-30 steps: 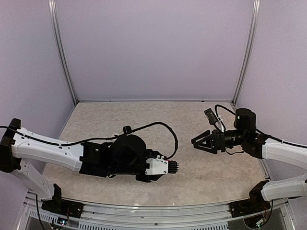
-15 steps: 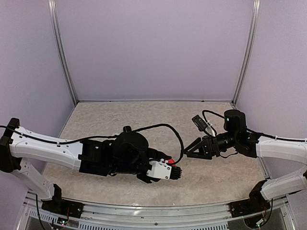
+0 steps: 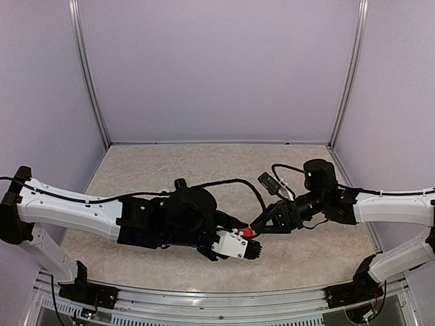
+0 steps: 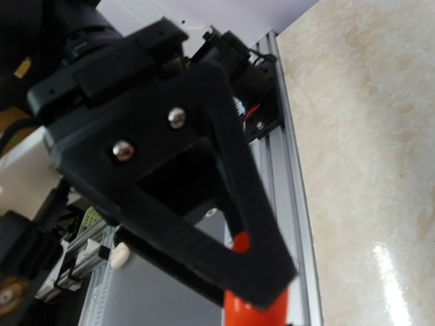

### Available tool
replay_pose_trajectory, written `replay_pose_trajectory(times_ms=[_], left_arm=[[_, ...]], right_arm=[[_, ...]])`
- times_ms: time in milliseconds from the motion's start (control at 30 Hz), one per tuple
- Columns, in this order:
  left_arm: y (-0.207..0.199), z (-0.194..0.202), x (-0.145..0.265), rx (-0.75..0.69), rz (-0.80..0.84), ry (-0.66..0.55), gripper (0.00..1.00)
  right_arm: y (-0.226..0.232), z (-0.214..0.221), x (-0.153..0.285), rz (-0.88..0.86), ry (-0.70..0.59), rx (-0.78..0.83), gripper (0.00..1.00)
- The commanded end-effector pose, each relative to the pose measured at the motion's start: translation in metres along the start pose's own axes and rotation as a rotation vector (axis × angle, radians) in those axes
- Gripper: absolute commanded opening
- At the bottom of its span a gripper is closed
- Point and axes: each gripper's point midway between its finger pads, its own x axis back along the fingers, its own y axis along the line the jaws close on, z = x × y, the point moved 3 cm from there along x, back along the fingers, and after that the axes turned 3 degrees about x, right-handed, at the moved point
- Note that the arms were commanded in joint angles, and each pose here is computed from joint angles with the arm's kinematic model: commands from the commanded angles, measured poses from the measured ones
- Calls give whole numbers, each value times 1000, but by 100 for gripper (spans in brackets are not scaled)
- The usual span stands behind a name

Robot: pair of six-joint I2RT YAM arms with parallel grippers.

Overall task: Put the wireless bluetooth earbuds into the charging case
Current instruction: Pass from the left arm to the right

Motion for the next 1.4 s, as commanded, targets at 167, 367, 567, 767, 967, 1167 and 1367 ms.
replay_pose_trajectory(times_ms=[167,367,567,767,967,1167,1367], left_arm=[[3,-13,-3,-38,14,-23,33],[2,-15,-3,-55,19,-22,33],[2,-16,-3,-64,9,-19,33],[3,-15,0,-65,1,-21,33],[6,-14,3,-65,-20,-20,33],[8,-19,8,-59,-24,-50,33],[13,-25,11,-64,-37,-77,33]], right_arm=[[3,1,-11,-24,17,6,39],[3,7,-17,-44,35,-7,37],[1,9,-20,-54,42,-16,39],[7,12,-18,-67,41,-8,42],[10,17,-15,-66,35,-18,42],[6,17,-15,-46,24,-18,44],[3,12,-17,-42,21,-10,39]])
